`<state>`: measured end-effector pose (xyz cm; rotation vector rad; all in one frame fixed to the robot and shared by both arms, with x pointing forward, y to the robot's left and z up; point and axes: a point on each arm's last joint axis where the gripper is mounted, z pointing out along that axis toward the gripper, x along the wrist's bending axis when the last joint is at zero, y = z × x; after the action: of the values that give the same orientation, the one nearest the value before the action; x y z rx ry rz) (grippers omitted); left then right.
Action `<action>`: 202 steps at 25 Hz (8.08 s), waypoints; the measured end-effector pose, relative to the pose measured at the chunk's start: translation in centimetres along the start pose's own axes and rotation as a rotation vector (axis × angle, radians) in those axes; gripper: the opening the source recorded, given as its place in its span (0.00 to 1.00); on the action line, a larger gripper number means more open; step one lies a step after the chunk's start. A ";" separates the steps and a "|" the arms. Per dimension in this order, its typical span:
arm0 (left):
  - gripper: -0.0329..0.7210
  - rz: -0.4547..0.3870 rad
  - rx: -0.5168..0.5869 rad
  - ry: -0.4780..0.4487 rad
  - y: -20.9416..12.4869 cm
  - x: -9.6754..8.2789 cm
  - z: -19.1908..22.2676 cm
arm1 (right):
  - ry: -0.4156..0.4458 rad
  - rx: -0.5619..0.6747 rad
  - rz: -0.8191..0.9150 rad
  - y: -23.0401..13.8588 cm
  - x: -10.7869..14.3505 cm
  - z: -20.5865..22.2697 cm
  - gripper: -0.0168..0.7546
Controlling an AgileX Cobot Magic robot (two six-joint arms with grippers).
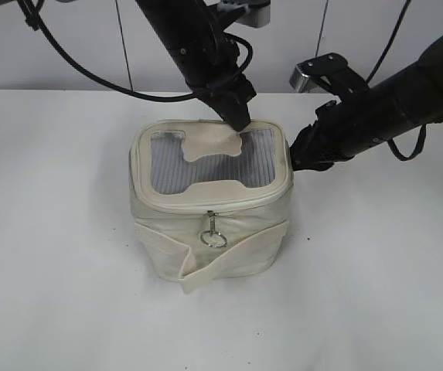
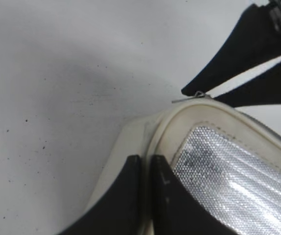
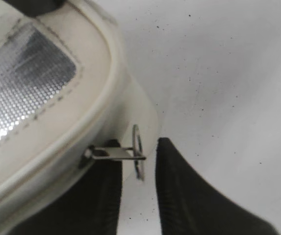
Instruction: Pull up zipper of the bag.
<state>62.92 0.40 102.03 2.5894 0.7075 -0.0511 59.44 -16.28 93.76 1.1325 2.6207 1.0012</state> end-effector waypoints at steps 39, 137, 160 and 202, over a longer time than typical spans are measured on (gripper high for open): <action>0.08 -0.003 0.001 -0.008 0.0 -0.1 0.0 | 0.134 0.246 0.106 -1.5 4.6 -7.3 0.03; 0.41 -0.506 -0.441 0.555 -35.2 -17.2 -21.0 | -0.542 -0.150 0.444 -16.2 14.1 -26.8 0.70; 0.41 -0.344 -0.674 0.578 -39.8 -21.0 -19.9 | -0.526 -0.432 0.310 -20.7 18.1 -28.1 0.70; 0.40 -0.543 -0.717 0.804 -40.2 -21.7 -19.9 | -0.552 -0.497 0.311 -21.3 18.8 -28.4 0.70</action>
<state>22.76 29.54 106.45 1.6154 1.3729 0.9319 23.20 -29.14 105.45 1.4395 1.6865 1.1046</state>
